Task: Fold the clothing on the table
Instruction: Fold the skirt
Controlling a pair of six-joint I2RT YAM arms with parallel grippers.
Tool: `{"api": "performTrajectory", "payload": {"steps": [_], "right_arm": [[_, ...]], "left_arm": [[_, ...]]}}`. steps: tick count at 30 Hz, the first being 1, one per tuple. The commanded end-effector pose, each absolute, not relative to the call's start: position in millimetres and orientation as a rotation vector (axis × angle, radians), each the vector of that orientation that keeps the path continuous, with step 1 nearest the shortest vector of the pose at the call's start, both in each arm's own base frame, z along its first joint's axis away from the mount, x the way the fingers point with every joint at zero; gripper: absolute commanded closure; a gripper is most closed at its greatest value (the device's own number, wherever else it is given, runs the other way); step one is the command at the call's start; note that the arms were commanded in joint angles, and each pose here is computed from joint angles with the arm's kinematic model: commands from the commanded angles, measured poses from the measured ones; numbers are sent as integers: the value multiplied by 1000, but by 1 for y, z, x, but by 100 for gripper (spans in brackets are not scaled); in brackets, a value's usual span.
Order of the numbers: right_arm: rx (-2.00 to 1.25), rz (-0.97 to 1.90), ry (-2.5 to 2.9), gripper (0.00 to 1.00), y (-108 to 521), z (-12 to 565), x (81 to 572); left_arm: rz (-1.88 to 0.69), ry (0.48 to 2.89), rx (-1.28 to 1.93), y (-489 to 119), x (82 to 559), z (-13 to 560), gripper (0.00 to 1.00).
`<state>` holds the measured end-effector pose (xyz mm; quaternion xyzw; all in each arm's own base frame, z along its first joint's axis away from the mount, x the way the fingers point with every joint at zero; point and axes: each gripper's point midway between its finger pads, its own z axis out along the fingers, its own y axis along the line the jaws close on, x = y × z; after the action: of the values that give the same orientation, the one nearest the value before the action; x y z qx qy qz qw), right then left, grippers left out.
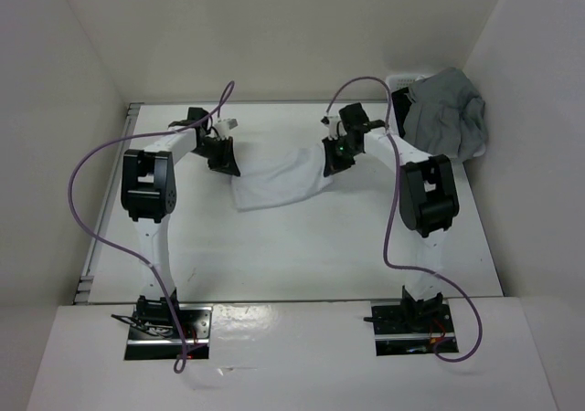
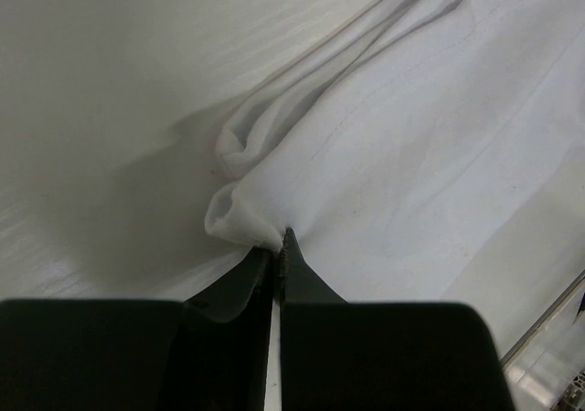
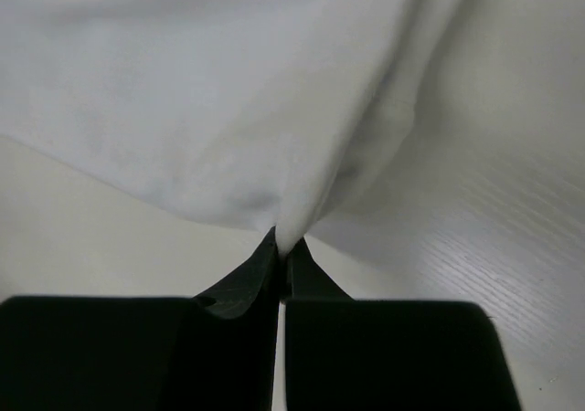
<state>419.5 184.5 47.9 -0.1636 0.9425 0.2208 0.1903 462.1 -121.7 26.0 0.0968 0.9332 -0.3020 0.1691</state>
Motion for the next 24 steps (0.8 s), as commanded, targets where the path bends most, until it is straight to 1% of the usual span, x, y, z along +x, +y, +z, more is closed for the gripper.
{"api": "performTrajectory", "payload": {"steps": [1,5,8,9,10,12,13,16,19,23,24], "right_arm": [[-573,552,2402,100,224,149,433],[-664,542,2328,100,263,180,424],[-754,490,2299,100,294,180,411],[-814,483,2280,100,309,180,399],[-835,457,2299,100,316,167,396],[-885,447,2285,100,332,163,389],[-941,439,2290,100,344,154,378],[-1026,416,2290,100,368,135,363],[-1088,370,2282,100,382,121,349],[-1109,317,2230,100,398,121,348],[-1115,312,2242,100,400,113,349]], "left_arm": [[-839,2647,299,-114,456,34,100],[-839,2647,299,-114,456,32,100],[-839,2647,299,-114,456,32,100],[-839,2647,299,-114,456,32,100],[-839,2647,299,-114,456,32,100],[-842,2656,296,-114,453,29,100],[-842,2656,296,-114,453,29,100],[-854,2652,298,-115,453,30,100],[-852,2651,286,-111,454,30,100],[-866,2647,288,-112,453,31,100],[-869,2655,285,-112,450,28,100]]}}
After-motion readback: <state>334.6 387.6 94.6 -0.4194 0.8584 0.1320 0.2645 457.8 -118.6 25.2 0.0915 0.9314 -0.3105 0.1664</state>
